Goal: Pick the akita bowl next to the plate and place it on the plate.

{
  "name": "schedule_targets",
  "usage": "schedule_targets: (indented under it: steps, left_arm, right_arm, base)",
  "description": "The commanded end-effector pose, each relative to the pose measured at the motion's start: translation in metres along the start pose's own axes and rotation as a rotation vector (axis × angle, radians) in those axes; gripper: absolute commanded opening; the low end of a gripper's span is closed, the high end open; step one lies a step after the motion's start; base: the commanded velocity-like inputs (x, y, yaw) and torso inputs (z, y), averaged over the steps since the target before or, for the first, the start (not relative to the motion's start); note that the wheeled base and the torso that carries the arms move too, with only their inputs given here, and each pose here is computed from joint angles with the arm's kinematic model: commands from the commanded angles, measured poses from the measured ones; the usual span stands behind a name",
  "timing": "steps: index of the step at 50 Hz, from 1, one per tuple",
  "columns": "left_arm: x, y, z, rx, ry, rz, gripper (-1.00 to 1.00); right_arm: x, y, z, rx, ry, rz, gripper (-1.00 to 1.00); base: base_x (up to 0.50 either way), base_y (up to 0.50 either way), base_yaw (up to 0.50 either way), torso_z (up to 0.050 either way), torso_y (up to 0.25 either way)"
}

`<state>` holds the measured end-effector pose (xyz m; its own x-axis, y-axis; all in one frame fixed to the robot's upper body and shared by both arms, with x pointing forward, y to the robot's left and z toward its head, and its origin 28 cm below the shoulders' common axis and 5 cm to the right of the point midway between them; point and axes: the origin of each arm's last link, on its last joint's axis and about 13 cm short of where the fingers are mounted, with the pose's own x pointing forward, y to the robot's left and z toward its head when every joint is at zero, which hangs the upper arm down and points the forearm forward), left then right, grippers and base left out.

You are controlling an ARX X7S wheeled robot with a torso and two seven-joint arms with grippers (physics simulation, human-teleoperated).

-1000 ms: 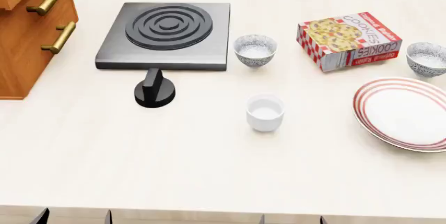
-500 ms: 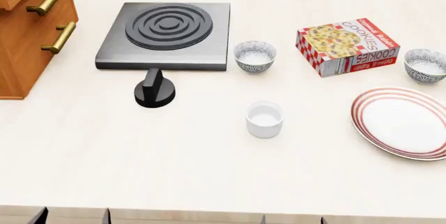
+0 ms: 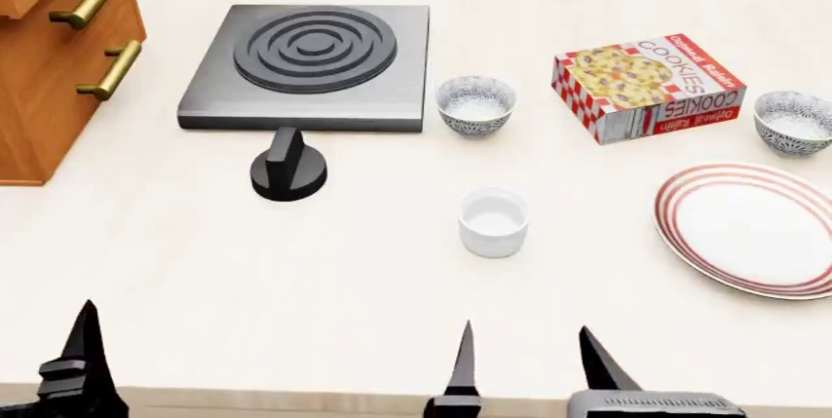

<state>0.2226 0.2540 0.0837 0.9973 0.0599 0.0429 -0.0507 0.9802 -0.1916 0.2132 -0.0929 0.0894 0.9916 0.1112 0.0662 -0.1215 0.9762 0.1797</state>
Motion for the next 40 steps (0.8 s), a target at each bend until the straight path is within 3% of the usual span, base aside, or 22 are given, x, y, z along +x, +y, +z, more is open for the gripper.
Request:
schedule_targets:
  steps: [1,9,14,15,17,22,24,40]
  left_arm:
    - [0.005,0.027,0.025,-0.027,-0.031,0.074,1.00]
    - [0.008,0.049,0.025,-0.077,-0.055,0.145,1.00]
    - [0.008,0.055,0.014,-0.096,-0.035,0.179,1.00]
    - [0.007,0.055,0.013,-0.069,-0.029,0.189,1.00]
    - [0.007,0.055,0.014,-0.120,-0.046,0.179,1.00]
    - [0.007,0.053,0.012,-0.081,-0.054,0.177,1.00]
    - [0.008,0.054,0.012,-0.094,-0.047,0.183,1.00]
    - [0.008,0.054,0.012,-0.091,-0.044,0.185,1.00]
  right_arm:
    - [-0.006,0.018,0.071,0.059,-0.127,0.148,1.00]
    - [-0.004,0.013,0.102,0.085,-0.242,0.138,1.00]
    - [-0.006,0.010,0.100,0.104,-0.260,0.124,1.00]
    - [-0.006,0.009,0.099,0.104,-0.259,0.124,1.00]
    - [-0.005,0.008,0.098,0.101,-0.257,0.110,1.00]
    - [-0.006,0.005,0.098,0.113,-0.255,0.097,1.00]
    - [-0.006,0.005,0.099,0.145,-0.260,0.103,1.00]
    - [-0.006,0.005,0.096,0.135,-0.246,0.100,1.00]
  base:
    - [0.00,0.00,0.00,0.000,0.000]
    - [0.00,0.00,0.00,0.000,0.000]
    - [0.00,0.00,0.00,0.000,0.000]
    - [0.00,0.00,0.00,0.000,0.000]
    - [0.00,0.00,0.00,0.000,0.000]
    - [0.00,-0.11,0.00,0.000,0.000]
    - [0.00,-0.39,0.00,0.000,0.000]
    - [0.00,-0.41,0.00,0.000,0.000]
